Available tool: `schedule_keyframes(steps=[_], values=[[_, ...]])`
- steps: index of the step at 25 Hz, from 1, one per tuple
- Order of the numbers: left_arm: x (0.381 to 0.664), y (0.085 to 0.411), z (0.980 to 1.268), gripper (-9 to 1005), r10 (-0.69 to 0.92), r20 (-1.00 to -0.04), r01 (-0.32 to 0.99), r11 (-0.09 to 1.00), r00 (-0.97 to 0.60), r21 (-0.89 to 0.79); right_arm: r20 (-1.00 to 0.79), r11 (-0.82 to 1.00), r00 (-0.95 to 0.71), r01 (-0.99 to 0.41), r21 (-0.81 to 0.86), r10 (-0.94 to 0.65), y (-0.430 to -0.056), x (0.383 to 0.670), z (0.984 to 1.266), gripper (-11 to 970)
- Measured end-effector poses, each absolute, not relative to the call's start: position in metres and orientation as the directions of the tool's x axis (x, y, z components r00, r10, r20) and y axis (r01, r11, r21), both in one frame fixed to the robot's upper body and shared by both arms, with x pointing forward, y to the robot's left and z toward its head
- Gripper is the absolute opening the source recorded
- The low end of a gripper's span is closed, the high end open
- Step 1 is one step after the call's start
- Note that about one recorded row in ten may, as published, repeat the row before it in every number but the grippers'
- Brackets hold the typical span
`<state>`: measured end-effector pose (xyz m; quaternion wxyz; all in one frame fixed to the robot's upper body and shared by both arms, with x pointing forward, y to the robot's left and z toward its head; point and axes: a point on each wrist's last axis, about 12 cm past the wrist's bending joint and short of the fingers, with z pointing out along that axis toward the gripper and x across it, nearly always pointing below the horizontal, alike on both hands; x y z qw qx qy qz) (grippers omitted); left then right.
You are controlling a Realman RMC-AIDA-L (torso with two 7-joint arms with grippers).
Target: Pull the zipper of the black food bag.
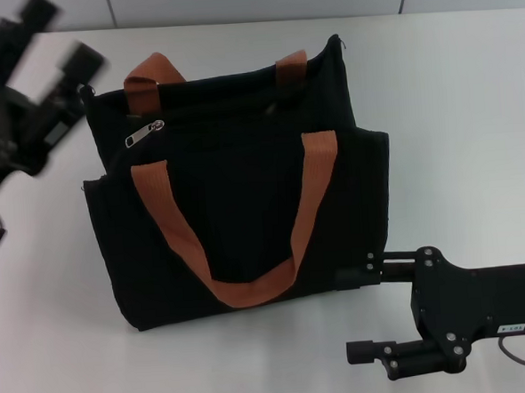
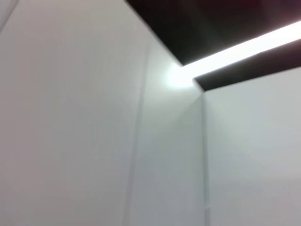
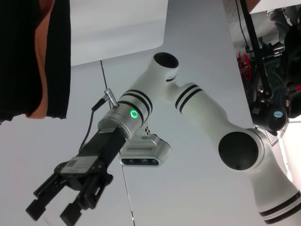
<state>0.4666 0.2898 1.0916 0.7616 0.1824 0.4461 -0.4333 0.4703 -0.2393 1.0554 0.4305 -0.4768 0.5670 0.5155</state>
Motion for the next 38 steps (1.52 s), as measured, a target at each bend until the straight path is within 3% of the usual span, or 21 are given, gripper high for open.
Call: schedule_keyframes(steps=[7,15,22,29,38], values=[[0.466,0.333,1.080,758,-0.303,-0.946,0.773,0.626,0.116,-0.106,-0.979,0.017,-0.176,-0.984,0.175,-0.099,-0.241,0.470,1.055,739],[0.458,0.363,1.073,743,-0.133,-0.991,0.779,0.619,-0.013,-0.093,-0.979,0.014,-0.174,-0.985,0.173,-0.104,-0.241,0.470,1.055,739],[0.458,0.364,1.073,730,-0.094,-0.994,0.804,0.587,-0.047,-0.094,-0.980,0.011,-0.172,-0.985,0.172,-0.104,-0.241,0.470,1.055,738],[0.481,0.346,1.069,716,0.023,-0.993,0.855,0.511,-0.115,-0.087,-0.980,0.008,-0.174,-0.985,0.174,-0.101,-0.242,0.469,1.056,738],[0.491,0.342,1.064,699,0.059,-0.993,0.823,0.566,-0.098,-0.047,-0.980,0.006,-0.175,-0.985,0.175,-0.100,-0.242,0.469,1.056,738]])
